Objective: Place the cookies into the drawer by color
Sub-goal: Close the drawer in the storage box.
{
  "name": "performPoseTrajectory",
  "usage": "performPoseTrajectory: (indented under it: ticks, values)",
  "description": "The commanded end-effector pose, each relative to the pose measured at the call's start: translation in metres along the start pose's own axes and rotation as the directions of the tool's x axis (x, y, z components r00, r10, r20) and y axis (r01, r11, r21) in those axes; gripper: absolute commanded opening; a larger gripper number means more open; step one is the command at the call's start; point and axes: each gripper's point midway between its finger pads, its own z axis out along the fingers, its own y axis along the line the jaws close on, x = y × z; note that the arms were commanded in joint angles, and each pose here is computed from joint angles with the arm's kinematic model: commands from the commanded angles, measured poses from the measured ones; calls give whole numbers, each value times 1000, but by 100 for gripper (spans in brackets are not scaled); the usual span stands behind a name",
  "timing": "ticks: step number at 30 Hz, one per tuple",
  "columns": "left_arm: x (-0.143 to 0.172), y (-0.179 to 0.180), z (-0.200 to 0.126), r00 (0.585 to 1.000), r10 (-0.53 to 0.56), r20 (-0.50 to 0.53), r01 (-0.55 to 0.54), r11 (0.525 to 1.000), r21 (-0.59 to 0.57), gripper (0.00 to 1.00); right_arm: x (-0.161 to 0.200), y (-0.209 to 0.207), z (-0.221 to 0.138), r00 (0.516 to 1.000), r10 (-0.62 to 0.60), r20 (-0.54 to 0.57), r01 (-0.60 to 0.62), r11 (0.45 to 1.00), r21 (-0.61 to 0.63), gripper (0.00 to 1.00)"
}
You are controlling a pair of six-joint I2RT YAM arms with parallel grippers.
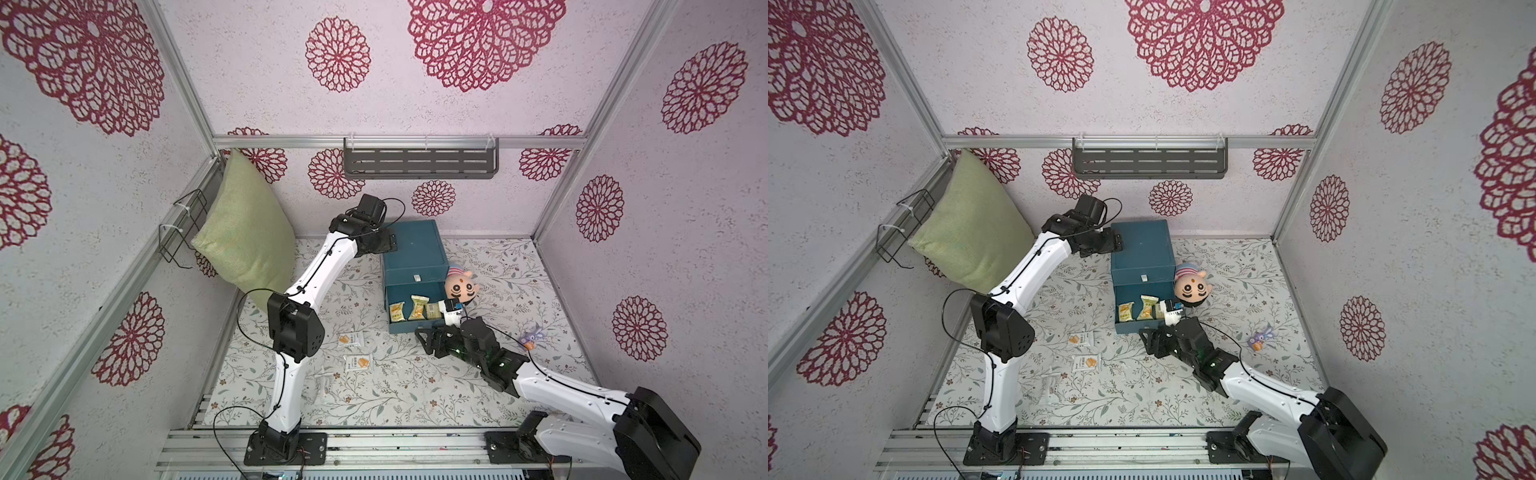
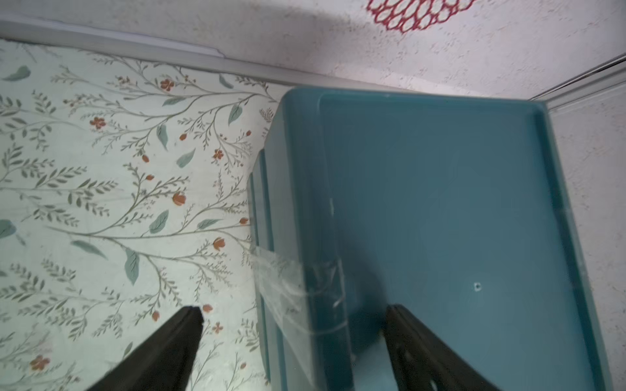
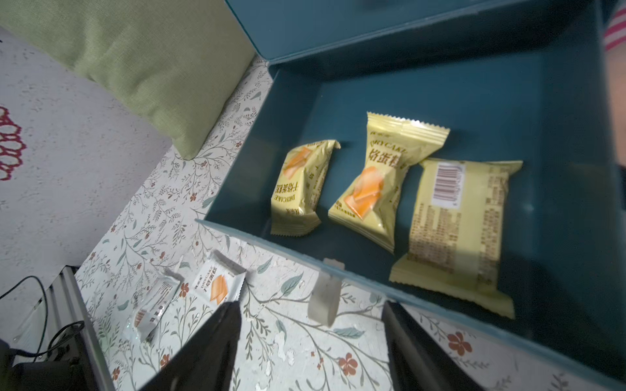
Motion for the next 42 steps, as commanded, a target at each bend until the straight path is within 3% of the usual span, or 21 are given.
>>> performPoseTrajectory:
  ticks: [1,10,18,23,27,34,42]
  values:
    - [13,8,-2,999,15,-45,-16,1000,-22,91,-34,-1,4,993,3,117,-6,1000,26,71]
    - [21,13,0,998,9,-55,-11,1000,-28,90,-68,-17,17,974,86,207,-95,995,32,71]
    - [25,16,-1,998,9,-57,-11,999,-33,90,-82,-5,30,961,187,204,-175,982,-76,70]
    - [27,14,-3,998,5,-55,-7,1000,-19,90,-56,-6,3,915,346,209,-310,932,-188,64]
    - [28,12,-7,999,6,-39,-6,1000,-2,90,-42,-13,-1,888,412,203,-372,905,-208,58]
    - [28,13,-6,999,10,-40,-10,1000,-3,90,-49,-33,23,845,485,224,-450,872,-191,38]
    - [26,12,1,999,7,-48,-8,1000,-7,89,-69,-49,58,798,558,228,-517,828,-217,36]
